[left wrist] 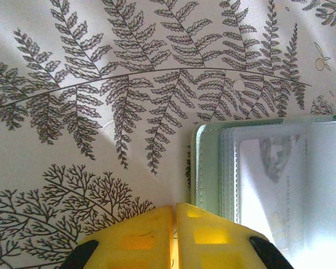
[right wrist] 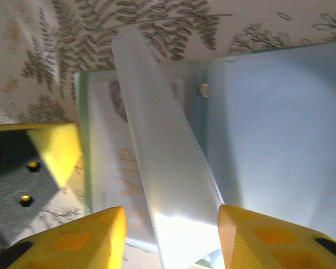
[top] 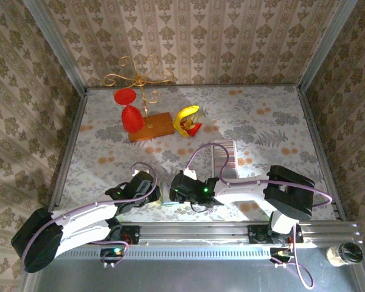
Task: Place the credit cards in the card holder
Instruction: Flip over the card slot in the card holder.
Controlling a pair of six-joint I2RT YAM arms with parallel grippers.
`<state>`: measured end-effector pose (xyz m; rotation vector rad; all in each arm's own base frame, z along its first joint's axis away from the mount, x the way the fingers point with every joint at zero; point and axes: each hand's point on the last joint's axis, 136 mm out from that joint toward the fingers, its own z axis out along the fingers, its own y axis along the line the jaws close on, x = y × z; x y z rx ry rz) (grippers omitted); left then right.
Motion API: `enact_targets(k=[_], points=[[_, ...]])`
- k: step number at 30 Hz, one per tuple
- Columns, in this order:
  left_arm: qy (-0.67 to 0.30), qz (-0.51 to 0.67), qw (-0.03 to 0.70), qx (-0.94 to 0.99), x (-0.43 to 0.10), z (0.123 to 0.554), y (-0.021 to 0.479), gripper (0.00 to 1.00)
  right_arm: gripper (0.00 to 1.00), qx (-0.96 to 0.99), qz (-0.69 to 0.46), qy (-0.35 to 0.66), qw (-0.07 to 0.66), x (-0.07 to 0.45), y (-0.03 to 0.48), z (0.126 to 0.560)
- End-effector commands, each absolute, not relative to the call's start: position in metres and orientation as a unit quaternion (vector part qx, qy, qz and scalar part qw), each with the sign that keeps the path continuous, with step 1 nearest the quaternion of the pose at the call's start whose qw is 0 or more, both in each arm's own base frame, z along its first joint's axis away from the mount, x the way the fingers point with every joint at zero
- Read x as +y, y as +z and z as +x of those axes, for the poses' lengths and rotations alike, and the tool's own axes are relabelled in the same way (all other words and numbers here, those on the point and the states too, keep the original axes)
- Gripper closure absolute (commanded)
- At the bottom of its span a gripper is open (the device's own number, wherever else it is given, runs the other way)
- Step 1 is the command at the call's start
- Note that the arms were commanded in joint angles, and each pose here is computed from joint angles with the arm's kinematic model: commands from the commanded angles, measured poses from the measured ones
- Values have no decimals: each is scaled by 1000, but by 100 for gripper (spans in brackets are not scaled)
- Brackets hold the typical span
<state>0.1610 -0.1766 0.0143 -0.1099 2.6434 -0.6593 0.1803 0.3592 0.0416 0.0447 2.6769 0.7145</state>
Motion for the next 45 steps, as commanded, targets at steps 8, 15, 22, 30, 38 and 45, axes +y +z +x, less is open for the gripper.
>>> enact_targets(k=[8, 15, 22, 30, 38, 45], points=[[-247, -31, 164, 955, -181, 141, -1, 90, 53, 928, 39, 324, 180, 382, 51, 180], [-233, -36, 178, 955, -173, 143, 2, 89, 54, 921, 47, 344, 177, 387, 52, 180], [-208, -42, 200, 957, -157, 145, 11, 77, 54, 920, 51, 348, 175, 389, 51, 180], [-160, -94, 245, 951, -117, 148, 27, 67, 54, 918, 50, 356, 170, 396, 49, 181], [-135, -134, 283, 940, -86, 149, 44, 67, 54, 908, 41, 381, 169, 413, 57, 184], [-127, -150, 293, 936, -79, 153, 52, 66, 54, 888, 25, 425, 176, 439, 81, 188]])
